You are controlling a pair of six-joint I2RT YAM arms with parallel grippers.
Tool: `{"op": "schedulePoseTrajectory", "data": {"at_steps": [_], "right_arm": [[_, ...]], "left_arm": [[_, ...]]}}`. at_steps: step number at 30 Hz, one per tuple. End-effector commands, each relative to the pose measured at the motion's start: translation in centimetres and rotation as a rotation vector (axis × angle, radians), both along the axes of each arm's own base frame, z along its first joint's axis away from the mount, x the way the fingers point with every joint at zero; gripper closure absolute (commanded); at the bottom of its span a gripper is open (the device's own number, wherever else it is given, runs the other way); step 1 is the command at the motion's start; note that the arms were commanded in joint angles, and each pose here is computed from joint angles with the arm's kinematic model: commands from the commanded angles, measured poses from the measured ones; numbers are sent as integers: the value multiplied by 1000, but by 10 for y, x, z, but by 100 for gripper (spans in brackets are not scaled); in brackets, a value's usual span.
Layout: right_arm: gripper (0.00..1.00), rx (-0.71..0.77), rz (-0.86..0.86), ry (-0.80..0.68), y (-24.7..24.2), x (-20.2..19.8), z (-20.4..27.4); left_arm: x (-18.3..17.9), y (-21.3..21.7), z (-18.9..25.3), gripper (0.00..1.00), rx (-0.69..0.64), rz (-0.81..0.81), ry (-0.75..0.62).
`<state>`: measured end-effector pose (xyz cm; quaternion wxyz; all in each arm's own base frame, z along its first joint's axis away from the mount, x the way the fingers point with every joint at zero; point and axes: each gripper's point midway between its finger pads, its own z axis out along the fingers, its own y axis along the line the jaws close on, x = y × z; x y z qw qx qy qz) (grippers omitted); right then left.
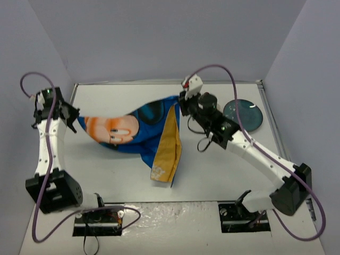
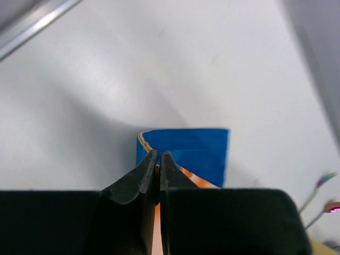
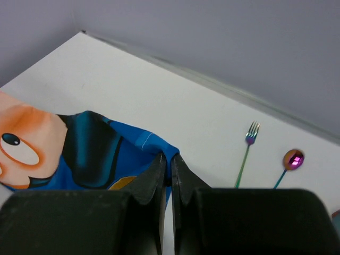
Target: Set the dinner table for one person
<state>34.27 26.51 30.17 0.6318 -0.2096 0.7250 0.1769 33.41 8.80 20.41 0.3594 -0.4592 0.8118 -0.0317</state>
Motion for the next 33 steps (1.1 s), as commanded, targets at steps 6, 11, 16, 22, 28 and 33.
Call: {"op": "schedulePoseTrajectory", "data": {"at_steps": [6,11,16,22,28,33], "right_arm": [[100,-11,-156,-440,-8,106,173],[100,-71,-141,-556,-11,101,195],[100,-95,-82,-491,-15,80,134],[100,-110,53,-277,-5,39,14],[92,-66,63,34,-19,-23,-87],[57,3,8,310,-46,-73,-147]], "left_arm": [[118,19,239,100,162,-155,-646],[105,27,298,100,321,-182,-856],[84,28,245,100,296,-184,-800],[54,13,124,100,141,-140,-639],[-19,0,-22,90,1,-11,-262],[-84,-9,-55,37,13,20,-51]]}}
